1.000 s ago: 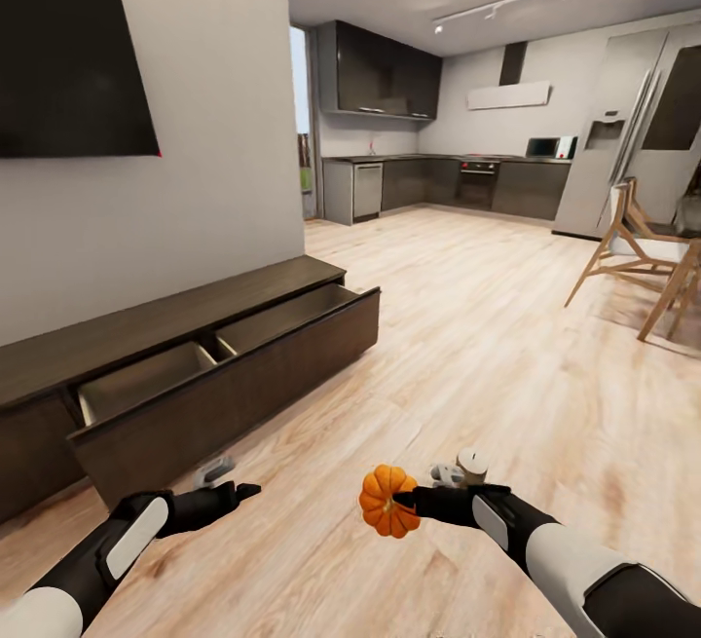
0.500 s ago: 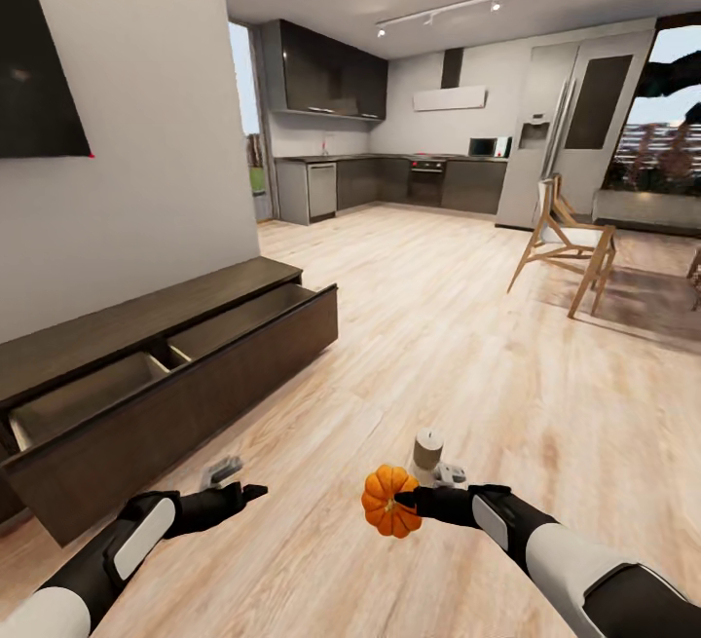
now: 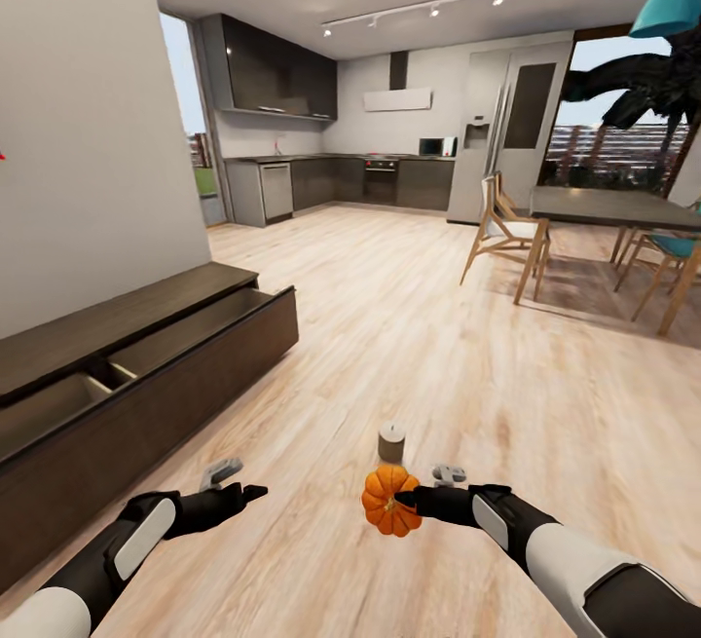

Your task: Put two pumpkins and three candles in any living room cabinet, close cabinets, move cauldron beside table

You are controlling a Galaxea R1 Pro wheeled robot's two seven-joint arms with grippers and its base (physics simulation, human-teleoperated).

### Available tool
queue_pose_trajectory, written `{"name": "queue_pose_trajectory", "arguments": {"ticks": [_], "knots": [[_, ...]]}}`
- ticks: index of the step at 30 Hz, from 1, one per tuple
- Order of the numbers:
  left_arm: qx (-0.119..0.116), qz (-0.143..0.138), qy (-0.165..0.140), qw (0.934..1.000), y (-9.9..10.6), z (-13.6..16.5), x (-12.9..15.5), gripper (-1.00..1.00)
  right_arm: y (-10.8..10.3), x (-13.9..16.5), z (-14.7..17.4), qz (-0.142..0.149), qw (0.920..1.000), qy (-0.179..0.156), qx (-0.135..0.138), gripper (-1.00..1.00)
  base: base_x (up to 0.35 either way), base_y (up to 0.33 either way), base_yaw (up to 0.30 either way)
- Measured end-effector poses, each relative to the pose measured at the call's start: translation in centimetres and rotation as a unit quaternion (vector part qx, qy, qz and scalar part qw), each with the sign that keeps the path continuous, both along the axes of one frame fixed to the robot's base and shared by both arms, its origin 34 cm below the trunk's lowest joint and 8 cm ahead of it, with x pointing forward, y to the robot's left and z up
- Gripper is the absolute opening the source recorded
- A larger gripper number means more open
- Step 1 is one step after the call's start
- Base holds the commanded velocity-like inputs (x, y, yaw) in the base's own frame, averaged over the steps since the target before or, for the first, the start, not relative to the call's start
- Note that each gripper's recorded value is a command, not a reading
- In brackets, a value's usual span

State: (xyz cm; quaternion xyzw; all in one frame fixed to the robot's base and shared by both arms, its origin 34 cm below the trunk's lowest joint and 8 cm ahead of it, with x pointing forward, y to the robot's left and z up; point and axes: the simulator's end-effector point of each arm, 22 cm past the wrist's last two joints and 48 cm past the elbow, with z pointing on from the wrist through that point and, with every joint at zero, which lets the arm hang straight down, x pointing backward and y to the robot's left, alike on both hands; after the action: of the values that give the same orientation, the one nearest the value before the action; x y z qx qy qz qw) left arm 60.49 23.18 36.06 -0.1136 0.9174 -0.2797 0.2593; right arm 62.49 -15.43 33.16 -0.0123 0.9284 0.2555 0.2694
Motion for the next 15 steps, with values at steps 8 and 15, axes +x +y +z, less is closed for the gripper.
{"name": "queue_pose_trajectory", "arguments": {"ticks": [8,15], "knots": [[0.0,0.001,0.0,1.0,0.04,0.01,0.01,1.0,0.01,0.03,0.07,0.0,1.0,-0.001,0.001,-1.0,0.0,0.0,-0.297],[0.0,0.001,-0.002,1.0,0.06,0.19,0.07,1.0,0.01,0.09,0.24,0.0,1.0,-0.002,0.001,-1.0,0.0,0.0,-0.297]]}}
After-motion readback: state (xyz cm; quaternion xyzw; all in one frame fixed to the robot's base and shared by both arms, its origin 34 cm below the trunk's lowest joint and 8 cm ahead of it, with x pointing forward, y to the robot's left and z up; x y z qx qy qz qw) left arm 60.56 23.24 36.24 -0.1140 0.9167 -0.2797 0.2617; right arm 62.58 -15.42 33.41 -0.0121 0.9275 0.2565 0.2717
